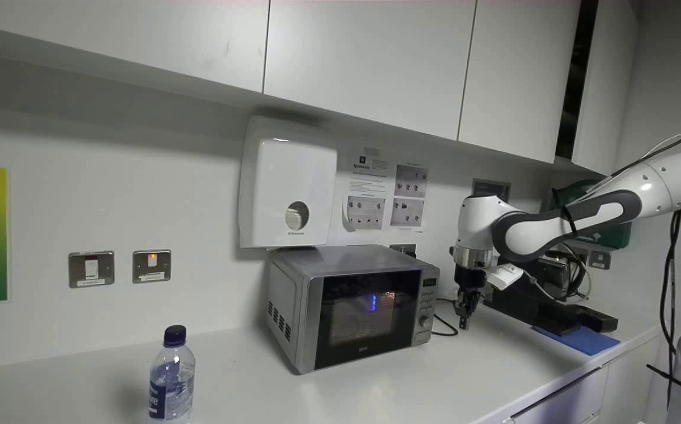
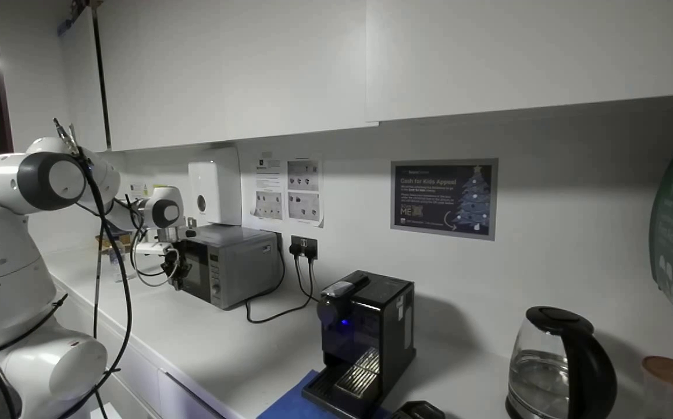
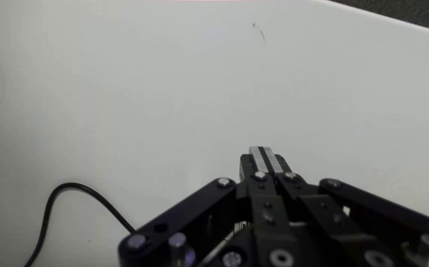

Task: Turn on the microwave light, then turn it off

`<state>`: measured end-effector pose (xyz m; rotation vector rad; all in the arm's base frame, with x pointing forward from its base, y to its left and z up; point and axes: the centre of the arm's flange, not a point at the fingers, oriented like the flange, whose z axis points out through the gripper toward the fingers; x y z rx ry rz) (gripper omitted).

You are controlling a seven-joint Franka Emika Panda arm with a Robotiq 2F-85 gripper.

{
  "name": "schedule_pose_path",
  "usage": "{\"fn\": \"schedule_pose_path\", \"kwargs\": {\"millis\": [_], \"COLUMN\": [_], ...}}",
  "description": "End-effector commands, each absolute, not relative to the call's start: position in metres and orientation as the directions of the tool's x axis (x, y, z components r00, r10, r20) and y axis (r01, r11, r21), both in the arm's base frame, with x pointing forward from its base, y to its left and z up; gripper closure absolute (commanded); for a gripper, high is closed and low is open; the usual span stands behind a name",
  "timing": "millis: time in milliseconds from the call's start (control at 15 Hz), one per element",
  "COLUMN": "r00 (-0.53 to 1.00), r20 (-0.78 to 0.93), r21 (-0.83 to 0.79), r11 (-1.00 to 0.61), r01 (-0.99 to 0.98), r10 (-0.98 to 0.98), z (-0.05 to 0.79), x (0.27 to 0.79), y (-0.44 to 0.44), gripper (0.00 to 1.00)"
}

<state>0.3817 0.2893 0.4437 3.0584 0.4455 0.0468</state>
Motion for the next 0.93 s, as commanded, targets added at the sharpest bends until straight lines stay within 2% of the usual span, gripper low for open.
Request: {"fn": "schedule_pose_path", "kwargs": {"millis": [0,867], "r00": [0.963,0.985], "r20": [-0.019,0.111], "r21": [0.091,0.158], "r11": [-0.959,-0.981], "r01": [0.268,0.110], "r10": [0.267,0.129], "z": [0.464,0.505], "x": [0.369,0.315], "y": [0.290,0.306], "gripper": [1.00,1.00]}}
